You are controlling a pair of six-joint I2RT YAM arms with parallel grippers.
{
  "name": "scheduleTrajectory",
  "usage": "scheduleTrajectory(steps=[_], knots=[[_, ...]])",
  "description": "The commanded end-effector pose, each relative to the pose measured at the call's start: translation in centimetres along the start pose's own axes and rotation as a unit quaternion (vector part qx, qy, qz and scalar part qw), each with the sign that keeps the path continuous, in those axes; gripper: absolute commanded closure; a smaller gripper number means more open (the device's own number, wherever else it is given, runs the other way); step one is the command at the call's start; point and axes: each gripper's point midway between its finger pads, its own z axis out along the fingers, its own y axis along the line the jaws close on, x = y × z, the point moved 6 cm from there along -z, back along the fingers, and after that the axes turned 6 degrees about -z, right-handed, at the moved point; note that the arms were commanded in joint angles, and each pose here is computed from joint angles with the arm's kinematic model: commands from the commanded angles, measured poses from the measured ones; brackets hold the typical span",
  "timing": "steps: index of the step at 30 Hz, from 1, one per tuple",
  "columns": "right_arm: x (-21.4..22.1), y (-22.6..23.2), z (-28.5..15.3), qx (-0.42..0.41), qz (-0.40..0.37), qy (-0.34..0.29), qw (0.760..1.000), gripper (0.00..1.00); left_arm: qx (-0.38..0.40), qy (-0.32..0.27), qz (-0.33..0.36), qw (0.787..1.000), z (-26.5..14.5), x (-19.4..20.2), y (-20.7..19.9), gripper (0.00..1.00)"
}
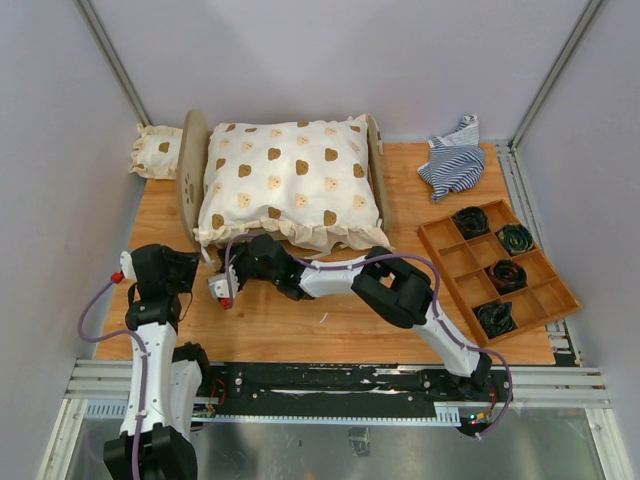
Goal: Set up the pet bed
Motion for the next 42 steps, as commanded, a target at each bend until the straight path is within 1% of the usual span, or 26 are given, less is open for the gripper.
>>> scheduleTrajectory(steps=[1,4,11,15,18,20,22,31,39,42], knots=[[-1.4,0.1,0.9,0.000,0.008,-0.016,1.000,1.00,0.034,0.052,-0.070,0.996,0.2,1.2,-0.8,0.50],[-1.4,0.0,0.9,0.001,0.008,-0.014,1.000,1.00,0.023,0.072,-0.101,0.992,0.5,1.8,-0.4,0.53],[-1.6,-0.2,0.8,0.005,0.011,-0.016,1.000,1.00,0.018,0.042,-0.118,0.992,0.7,1.1,-0.2,0.59],[-1.7,-0.2,0.8,0.005,0.013,-0.015,1.000,1.00,-0.011,0.038,-0.135,0.990,1.0,1.1,0.7,0.60],[-1.6,0.0,0.7,0.004,0.012,-0.013,1.000,1.00,-0.038,0.015,-0.152,0.988,0.7,0.7,1.4,0.58],[-1.6,0.1,0.6,0.004,0.011,-0.013,1.000,1.00,-0.050,-0.010,-0.159,0.986,0.4,0.2,1.6,0.53],[-1.6,0.1,0.6,0.004,0.011,-0.012,1.000,1.00,-0.045,-0.021,-0.160,0.986,0.3,-0.2,1.3,0.52],[-1.8,-1.1,0.3,0.016,0.010,-0.020,1.000,1.00,-0.029,0.033,-0.172,0.984,1.4,1.0,0.9,0.56],[-2.5,-1.5,0.0,0.017,0.001,-0.033,0.999,1.00,-0.013,0.045,-0.171,0.984,1.8,1.1,0.3,0.57],[-2.6,-1.4,0.1,0.015,-0.003,-0.034,0.999,1.00,-0.019,0.044,-0.175,0.983,2.0,1.1,0.5,0.58]])
